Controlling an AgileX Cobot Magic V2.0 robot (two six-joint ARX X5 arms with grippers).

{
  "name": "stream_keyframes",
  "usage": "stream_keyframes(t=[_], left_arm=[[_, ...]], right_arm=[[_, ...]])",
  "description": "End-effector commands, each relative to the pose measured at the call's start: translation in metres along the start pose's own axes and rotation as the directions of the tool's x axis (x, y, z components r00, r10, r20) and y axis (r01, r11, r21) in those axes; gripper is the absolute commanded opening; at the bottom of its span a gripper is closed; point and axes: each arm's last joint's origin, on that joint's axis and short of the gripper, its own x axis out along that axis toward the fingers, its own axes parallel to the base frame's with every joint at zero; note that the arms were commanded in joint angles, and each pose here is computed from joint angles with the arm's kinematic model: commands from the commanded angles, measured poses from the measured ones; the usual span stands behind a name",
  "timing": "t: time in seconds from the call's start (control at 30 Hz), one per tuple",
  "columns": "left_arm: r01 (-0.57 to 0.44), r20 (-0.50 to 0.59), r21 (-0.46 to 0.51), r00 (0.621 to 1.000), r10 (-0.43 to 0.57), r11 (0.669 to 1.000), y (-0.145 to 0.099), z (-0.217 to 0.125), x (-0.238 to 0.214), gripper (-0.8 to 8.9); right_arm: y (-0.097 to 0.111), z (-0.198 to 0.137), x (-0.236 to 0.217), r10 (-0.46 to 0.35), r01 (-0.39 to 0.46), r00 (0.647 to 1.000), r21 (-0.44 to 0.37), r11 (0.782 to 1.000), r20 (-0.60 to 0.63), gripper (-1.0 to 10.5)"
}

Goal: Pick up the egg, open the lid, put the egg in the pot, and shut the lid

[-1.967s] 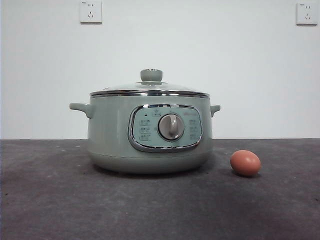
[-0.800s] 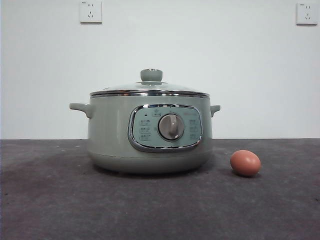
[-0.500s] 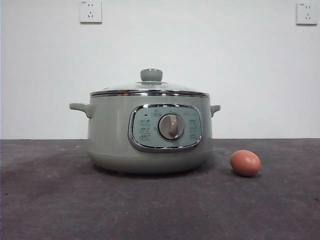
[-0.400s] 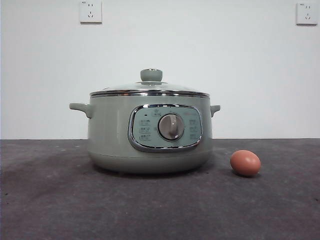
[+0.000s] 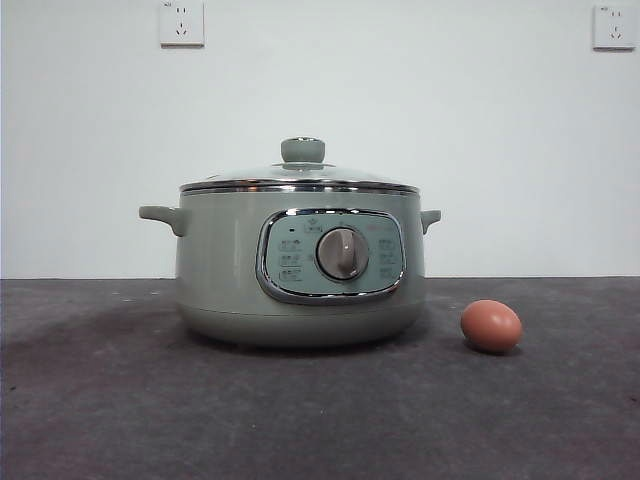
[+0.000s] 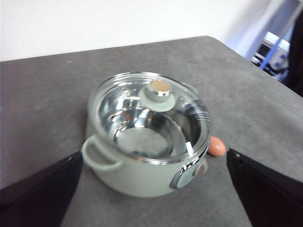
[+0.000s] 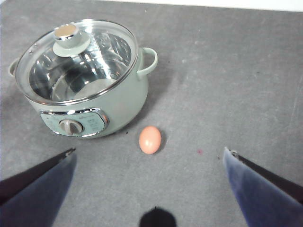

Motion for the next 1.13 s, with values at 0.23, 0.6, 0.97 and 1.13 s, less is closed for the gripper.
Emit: stream_keyframes(t=[0.23,0.6,0.97,1.13], left_arm=[[0.096,-0.107,0.144,0.991,-0.081,0.985,0.001,0.058,0.092,6.89],[0.099,-0.302,0.284,0.953,-0.009,0.954,-0.014,0.048,0.236,6.89],[0.109,-0.342,0.274,0.94,-0.009,0.956,-0.008,0.026,0.274,6.83],[0.115,-0.343,0.261,0.939,-0.02,0.959,-0.008,0.026,0.274,4.62]], right_arm=[[-0.003,0.003,0.01,0.01,-0.01,0.999,0.013,1.0,-0.031,6.6],[-0.004,0.004,0.014,0.011,-0.01,0.999,0.018,1.0,-0.047,6.6],[-0.005,0.004,0.016,0.012,-0.011,0.998,0.022,1.0,-0.059,6.6],[-0.006,0.004,0.019,0.014,-0.012,0.997,0.027,1.0,-0.074,6.6]])
